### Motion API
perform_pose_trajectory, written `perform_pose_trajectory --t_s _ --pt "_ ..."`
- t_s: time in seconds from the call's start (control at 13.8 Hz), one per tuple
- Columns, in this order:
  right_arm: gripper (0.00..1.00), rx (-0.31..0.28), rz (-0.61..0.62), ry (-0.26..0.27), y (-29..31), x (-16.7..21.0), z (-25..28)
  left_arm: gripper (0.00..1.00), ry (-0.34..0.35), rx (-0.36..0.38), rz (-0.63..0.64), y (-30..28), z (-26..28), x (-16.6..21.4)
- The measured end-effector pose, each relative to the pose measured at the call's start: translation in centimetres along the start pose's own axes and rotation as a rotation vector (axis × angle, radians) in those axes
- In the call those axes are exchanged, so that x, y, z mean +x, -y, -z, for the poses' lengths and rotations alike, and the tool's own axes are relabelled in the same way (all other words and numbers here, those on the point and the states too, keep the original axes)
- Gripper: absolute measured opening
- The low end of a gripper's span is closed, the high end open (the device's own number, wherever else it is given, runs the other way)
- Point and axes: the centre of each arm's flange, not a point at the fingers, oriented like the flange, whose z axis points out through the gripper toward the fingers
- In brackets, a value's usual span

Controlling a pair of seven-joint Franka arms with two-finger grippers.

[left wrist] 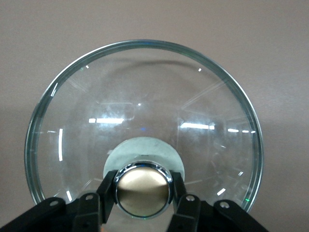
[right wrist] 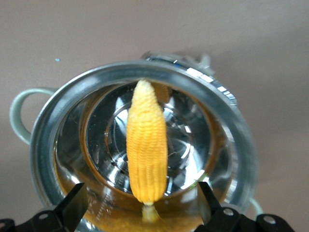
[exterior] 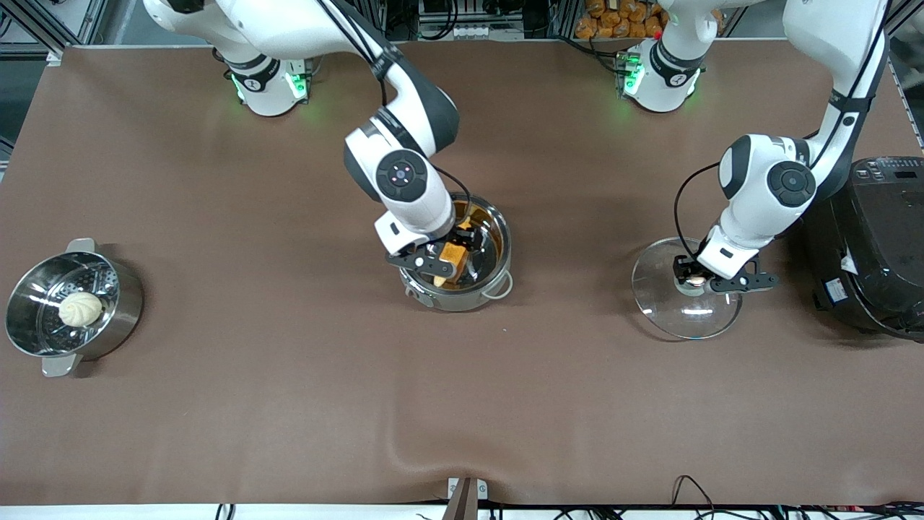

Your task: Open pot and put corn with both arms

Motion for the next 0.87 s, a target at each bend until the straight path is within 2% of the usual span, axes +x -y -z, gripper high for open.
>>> perform_pose_trajectory --t_s 0.14,0.22,0.51,0.72,0.87 --pt "1.0 -0.016 0.031 0.015 -3.3 1.7 5.1 0.51 0.011 -0.008 -0.005 -0.4 -1.4 0.1" --pt "1.0 -0.005 0.041 0.003 -5.5 3.2 7.9 0.51 0.017 -0.013 -0.009 -0.7 -2.1 0.2" --pt "1.0 0.03 0.124 -0.108 -16.7 10.9 16.8 0.51 0.021 -0.024 -0.021 -1.4 -3.3 1.1" --pt "1.0 -0.038 0.158 -0.202 -22.5 13.1 20.9 0.51 0.018 -0.027 -0.034 -1.6 -3.4 1.4" --pt "1.0 -0.067 0.206 -0.206 -26.4 13.9 22.1 0.51 0.017 -0.028 -0.036 -1.8 -3.4 1.5"
